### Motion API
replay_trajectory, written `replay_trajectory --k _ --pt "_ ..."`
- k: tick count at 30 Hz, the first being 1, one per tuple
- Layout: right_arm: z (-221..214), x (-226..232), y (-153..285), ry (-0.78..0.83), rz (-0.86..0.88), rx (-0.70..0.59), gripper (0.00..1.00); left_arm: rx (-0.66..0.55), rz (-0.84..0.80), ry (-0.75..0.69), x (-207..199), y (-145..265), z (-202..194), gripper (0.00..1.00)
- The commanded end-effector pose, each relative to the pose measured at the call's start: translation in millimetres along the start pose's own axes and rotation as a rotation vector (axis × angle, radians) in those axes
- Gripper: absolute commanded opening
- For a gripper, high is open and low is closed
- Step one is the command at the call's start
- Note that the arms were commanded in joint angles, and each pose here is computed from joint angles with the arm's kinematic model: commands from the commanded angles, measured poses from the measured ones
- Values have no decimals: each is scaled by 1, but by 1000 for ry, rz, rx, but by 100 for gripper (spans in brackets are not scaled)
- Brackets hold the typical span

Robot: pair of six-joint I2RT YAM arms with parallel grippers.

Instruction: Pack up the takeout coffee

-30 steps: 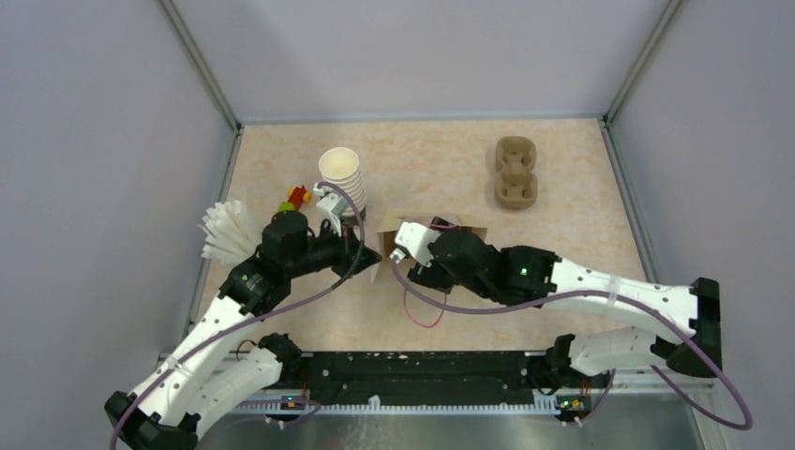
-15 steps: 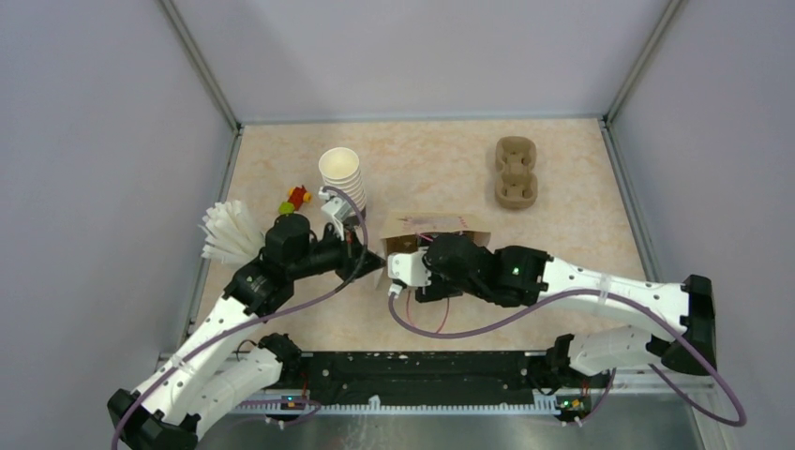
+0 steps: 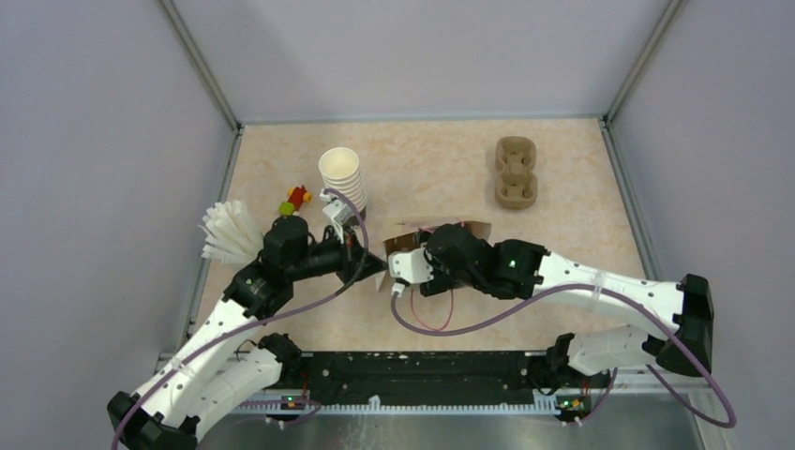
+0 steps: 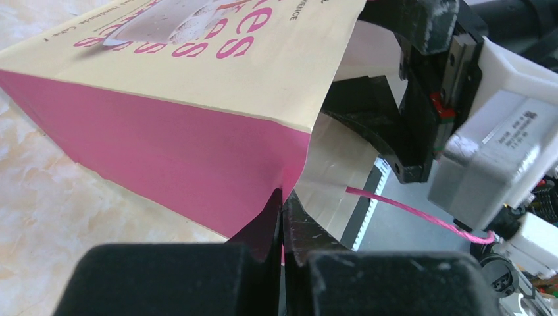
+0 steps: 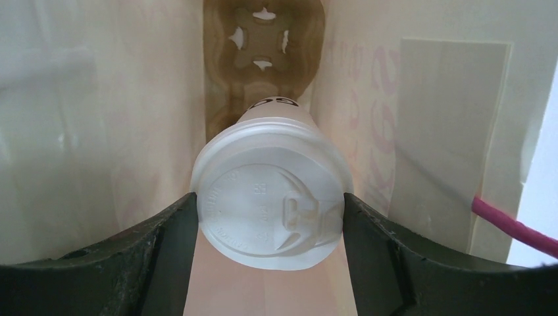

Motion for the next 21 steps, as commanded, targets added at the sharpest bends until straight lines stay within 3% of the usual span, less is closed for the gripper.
replay_trajectory --k 1,7,15,21 --pt "-4 -4 -7 31 -15 -10 50 -20 -65 -23 -6 -2 2 0" --pt "-9 1 -10 86 14 17 49 -25 -72 -3 -3 -3 -3 0" --pt "10 -31 4 47 -33 -25 50 11 -37 -61 2 -3 -4 0" --pt "-1 -27 -13 24 -34 -4 50 4 -43 -68 1 -2 -2 0"
Point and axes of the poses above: each gripper's point midway between its finger pads, its own y axis back along the fingers, its own x axis along the line the jaws close on, z = x × y, the point moved 8 cm from there along y, back along the fingers, and after that the axes turned 5 degrees about y, right-handed, at the moved point
